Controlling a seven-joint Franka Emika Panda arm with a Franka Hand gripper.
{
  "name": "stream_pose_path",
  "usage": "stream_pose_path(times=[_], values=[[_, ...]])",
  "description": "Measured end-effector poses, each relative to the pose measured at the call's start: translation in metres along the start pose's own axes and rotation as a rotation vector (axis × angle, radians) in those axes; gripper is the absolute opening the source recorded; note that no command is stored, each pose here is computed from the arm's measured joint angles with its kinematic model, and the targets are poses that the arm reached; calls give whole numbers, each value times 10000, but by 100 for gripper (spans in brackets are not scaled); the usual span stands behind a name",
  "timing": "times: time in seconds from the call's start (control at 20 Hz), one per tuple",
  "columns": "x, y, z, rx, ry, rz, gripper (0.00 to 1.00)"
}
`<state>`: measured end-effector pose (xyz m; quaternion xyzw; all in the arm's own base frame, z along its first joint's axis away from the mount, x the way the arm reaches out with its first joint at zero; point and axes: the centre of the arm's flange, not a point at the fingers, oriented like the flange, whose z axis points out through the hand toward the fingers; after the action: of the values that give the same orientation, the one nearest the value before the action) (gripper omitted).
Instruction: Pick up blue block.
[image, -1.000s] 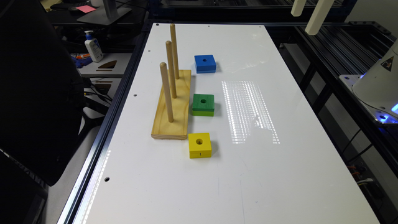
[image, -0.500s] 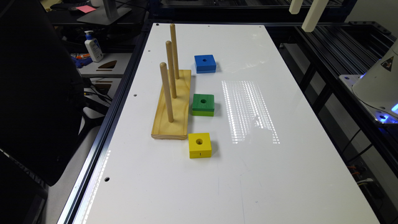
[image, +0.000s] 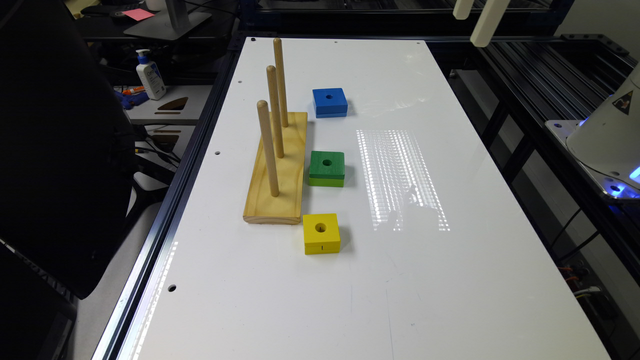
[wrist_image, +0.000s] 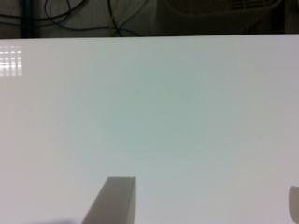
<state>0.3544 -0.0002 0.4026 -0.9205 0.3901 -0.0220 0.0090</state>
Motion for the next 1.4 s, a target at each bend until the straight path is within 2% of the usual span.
stream_pose_path(times=[0.1,0.3,0.45,0.75,0.85,1.1,1.4], values=[[51,-19,11,18,13,16,100],[141,-82,-8,13,-3,32,100],[227,-107,-16,3,-24,28,100],[400,-149,-14,-36,-71,37,100],[472,-166,-15,-57,-77,50,100],[597,-202,-11,-76,-103,39,100],[731,-239,-6,-111,-108,60,100]])
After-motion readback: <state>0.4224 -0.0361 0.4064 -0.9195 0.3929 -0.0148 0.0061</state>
